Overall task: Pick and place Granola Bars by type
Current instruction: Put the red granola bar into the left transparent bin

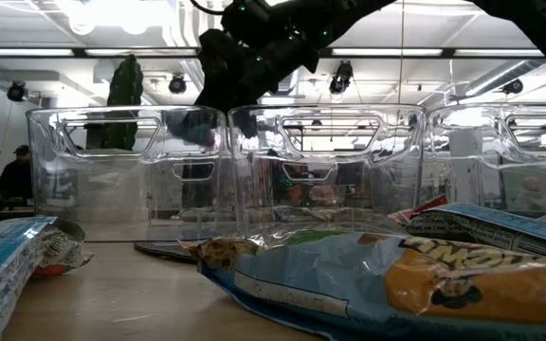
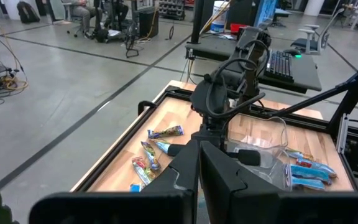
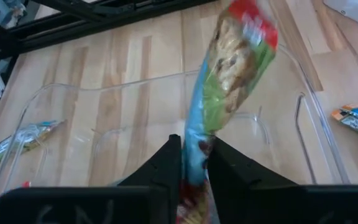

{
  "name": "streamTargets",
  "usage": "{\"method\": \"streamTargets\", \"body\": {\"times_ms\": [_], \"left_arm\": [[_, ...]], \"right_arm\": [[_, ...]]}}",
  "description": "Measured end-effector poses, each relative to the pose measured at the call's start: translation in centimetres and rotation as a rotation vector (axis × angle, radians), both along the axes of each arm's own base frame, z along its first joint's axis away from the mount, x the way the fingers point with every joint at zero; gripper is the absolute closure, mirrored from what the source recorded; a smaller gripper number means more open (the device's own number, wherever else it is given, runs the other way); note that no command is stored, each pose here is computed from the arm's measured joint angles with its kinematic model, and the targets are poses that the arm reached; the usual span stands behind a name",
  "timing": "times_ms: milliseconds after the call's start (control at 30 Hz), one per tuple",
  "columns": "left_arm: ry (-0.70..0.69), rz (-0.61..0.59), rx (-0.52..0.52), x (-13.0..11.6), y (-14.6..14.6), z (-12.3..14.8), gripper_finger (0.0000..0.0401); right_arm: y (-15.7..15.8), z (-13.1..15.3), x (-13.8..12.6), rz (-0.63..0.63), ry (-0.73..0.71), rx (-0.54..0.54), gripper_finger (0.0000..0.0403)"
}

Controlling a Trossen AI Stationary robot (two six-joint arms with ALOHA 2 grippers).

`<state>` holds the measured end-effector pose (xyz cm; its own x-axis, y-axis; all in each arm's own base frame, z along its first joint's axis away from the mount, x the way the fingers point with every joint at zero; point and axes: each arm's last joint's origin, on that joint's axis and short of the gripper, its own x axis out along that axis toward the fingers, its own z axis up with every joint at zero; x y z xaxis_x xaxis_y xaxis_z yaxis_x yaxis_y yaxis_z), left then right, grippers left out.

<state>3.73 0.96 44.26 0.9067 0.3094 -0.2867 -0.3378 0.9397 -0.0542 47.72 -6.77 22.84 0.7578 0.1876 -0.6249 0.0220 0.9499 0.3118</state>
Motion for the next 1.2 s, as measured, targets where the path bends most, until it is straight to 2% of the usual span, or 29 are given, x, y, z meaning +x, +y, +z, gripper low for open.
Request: {"method": "streamTargets", "body": {"times_ms": [267,467,667,933,1200], "left_arm": [[0.000,0.000,0.002,0.0,0.0,0.0,0.0401],[0.001,0.000,0.002,0.0,0.0,0.0,0.0401],[0.001,0.000,0.002,0.0,0.0,0.0,0.0401],[0.000,0.000,0.003,0.0,0.0,0.0,0.0401],[-0.036,-0.001,0.011,0.2,0.0,0.4,0.0401]], "right_arm": [[0.0,0.0,0.0,-0.005,0.002,0.006,0.0291],[0.0,1.3,-0.4,-0.001,-0.024,-0.001,0.0283],[0.4,7.9,-2.9,0.037,-0.187,-0.078,0.0293],[0.7,17.3,-9.0,0.040,-0.408,-0.164,0.0326],[0.9,22.5,-14.7,-0.012,-0.494,-0.305,0.0349]]}}
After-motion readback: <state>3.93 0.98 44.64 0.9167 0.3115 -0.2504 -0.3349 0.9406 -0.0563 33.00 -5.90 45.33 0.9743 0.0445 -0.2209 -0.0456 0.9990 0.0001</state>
